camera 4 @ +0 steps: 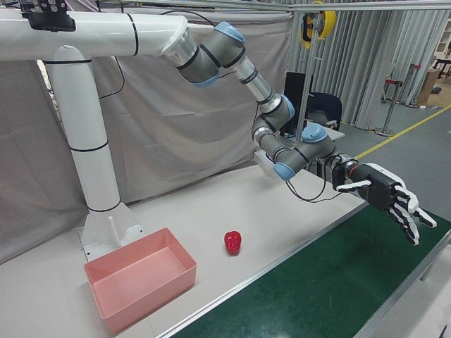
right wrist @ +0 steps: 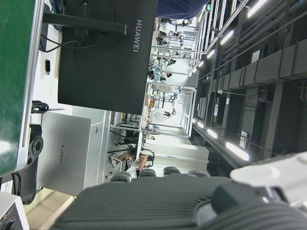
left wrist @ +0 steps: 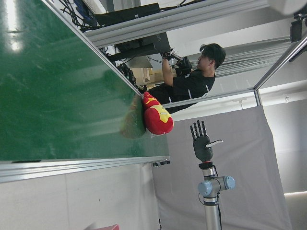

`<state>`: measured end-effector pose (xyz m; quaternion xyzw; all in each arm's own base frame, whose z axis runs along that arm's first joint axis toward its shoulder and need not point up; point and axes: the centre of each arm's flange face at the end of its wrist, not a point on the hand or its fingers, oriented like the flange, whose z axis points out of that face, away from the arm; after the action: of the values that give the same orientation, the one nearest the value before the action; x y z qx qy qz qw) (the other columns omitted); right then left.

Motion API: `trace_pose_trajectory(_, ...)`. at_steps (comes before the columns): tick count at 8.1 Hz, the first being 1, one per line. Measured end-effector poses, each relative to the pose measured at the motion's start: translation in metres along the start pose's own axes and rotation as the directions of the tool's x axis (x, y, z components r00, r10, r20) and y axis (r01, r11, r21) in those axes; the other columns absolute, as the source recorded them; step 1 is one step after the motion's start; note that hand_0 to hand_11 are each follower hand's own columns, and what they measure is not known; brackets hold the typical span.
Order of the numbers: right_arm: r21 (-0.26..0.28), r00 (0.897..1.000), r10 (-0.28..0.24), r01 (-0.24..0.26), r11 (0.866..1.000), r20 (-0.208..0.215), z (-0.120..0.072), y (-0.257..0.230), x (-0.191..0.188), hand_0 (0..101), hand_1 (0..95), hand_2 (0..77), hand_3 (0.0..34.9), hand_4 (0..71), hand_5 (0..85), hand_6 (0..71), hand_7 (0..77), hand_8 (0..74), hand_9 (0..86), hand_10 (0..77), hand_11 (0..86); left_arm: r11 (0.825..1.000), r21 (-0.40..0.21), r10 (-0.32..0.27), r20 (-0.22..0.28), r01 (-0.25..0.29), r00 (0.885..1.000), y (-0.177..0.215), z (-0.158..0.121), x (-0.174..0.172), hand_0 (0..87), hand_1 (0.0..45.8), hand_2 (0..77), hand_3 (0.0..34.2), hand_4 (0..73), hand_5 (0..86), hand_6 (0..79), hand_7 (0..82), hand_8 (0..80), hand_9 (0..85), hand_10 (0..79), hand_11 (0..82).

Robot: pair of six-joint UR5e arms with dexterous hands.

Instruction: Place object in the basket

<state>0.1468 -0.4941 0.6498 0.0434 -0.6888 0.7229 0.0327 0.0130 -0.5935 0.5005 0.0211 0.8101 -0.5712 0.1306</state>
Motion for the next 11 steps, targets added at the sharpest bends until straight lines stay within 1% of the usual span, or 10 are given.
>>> trace_pose_trajectory(1, -0.001, 1.0, 0.0, 0.0, 1.0, 0.0, 0.0, 0.0, 0.0, 0, 0.0, 0.5, 0.0, 0.0, 0.0, 0.0, 0.5, 0.0, 0.0, 0.0, 0.0, 1.0, -0.001, -0.001, 0.0, 0.001, 1.0, 0.0, 0.0, 0.0, 57.6, 13.6, 0.5, 15.8, 7.6, 29.5, 3.3, 8.7, 13.1, 13.6, 4.9, 9.8)
trace_pose_trajectory(2, -0.001, 1.0, 0.001, -0.001, 1.0, 0.0, 0.0, 0.0, 0.0, 0, 0.0, 0.5, 0.0, 0.0, 0.0, 0.0, 0.5, 0.0, 0.0, 0.0, 0.0, 1.0, -0.002, -0.001, -0.001, 0.001, 1.0, 0.001, 0.0, 0.0, 57.6, 13.6, 0.5, 16.7, 7.6, 29.5, 3.3, 8.7, 13.1, 13.6, 4.9, 9.8)
trace_pose_trajectory(3, -0.001, 1.0, 0.001, -0.001, 1.0, 0.0, 0.0, 0.001, 0.0, 0, 0.0, 0.5, 0.0, 0.0, 0.0, 0.0, 0.5, 0.0, 0.0, 0.0, 0.0, 1.0, -0.006, -0.001, -0.002, 0.001, 1.0, 0.003, 0.001, 0.001, 57.6, 13.6, 0.5, 16.0, 7.6, 29.5, 3.3, 8.2, 13.1, 13.6, 4.9, 9.8)
trace_pose_trajectory(4, -0.002, 1.0, 0.0, 0.0, 1.0, 0.0, 0.0, 0.001, 0.0, 0, 0.0, 0.5, 0.0, 0.0, 0.0, 0.0, 0.5, 0.0, 0.0, 0.0, 0.0, 1.0, -0.008, -0.002, -0.002, 0.002, 1.0, 0.004, 0.001, 0.001, 57.6, 13.6, 0.5, 15.9, 9.3, 29.5, 3.3, 8.7, 13.1, 13.6, 4.9, 9.8)
trace_pose_trajectory(5, -0.001, 1.0, 0.0, 0.0, 1.0, 0.0, 0.0, 0.0, 0.0, 0, 0.0, 0.5, 0.0, 0.0, 0.0, 0.0, 0.5, 0.0, 0.0, 0.0, 0.0, 1.0, -0.005, 0.0, -0.001, 0.0, 1.0, 0.003, 0.0, 0.001, 57.6, 13.6, 0.5, 15.9, 9.3, 29.5, 3.3, 8.7, 13.1, 13.6, 4.9, 9.8)
trace_pose_trajectory(6, 0.0, 1.0, 0.001, -0.001, 1.0, 0.0, 0.0, 0.0, 0.0, 0, 0.0, 0.5, 0.0, 0.0, 0.0, 0.0, 0.5, 0.0, 0.0, 0.0, 0.0, 1.0, -0.002, 0.003, -0.001, -0.003, 1.0, 0.001, -0.001, 0.001, 57.2, 13.6, 0.5, 16.8, 9.8, 29.5, 3.3, 8.2, 13.1, 13.6, 4.9, 9.3)
trace_pose_trajectory(7, 0.0, 1.0, 0.001, -0.001, 1.0, 0.0, 0.0, 0.0, 0.0, 0, 0.0, 0.5, 0.0, 0.0, 0.0, 0.0, 0.5, 0.0, 0.0, 0.0, 0.0, 1.0, 0.004, 0.005, 0.001, -0.005, 1.0, -0.001, -0.002, 0.0, 56.3, 12.5, 0.5, 15.1, 10.9, 30.0, 3.3, 8.2, 13.1, 13.6, 4.9, 9.8)
trace_pose_trajectory(9, 0.0, 1.0, 0.0, 0.0, 1.0, 0.0, 0.0, 0.0, 0.0, 0, 0.0, 0.5, 0.0, 0.0, 0.0, 0.0, 0.5, 0.0, 0.0, 0.0, 0.0, 1.0, 0.019, 0.007, 0.007, -0.007, 1.0, -0.009, -0.003, -0.004, 56.2, 13.1, 0.5, 15.0, 10.9, 30.0, 3.3, 8.2, 11.5, 13.6, 5.4, 9.8)
trace_pose_trajectory(10, -0.001, 1.0, 0.0, 0.0, 1.0, 0.0, 0.0, 0.0, 0.0, 0, 0.0, 0.5, 0.0, 0.0, 0.0, 0.0, 0.5, 0.0, 0.0, 0.0, 0.0, 1.0, 0.024, 0.007, 0.01, -0.008, 1.0, -0.012, -0.004, -0.006, 56.2, 13.1, 0.5, 14.3, 8.2, 27.3, 3.3, 8.2, 11.5, 12.5, 5.4, 8.2)
trace_pose_trajectory(11, -0.001, 1.0, 0.001, -0.001, 1.0, 0.0, 0.0, 0.001, 0.0, 0, 0.0, 0.5, 0.0, 0.0, 0.0, 0.0, 0.5, 0.0, 0.0, 0.0, 0.0, 1.0, 0.028, 0.009, 0.013, -0.01, 1.0, -0.014, -0.004, -0.008, 56.2, 13.1, 0.5, 14.3, 8.2, 27.3, 3.3, 8.2, 11.5, 12.5, 5.4, 8.2)
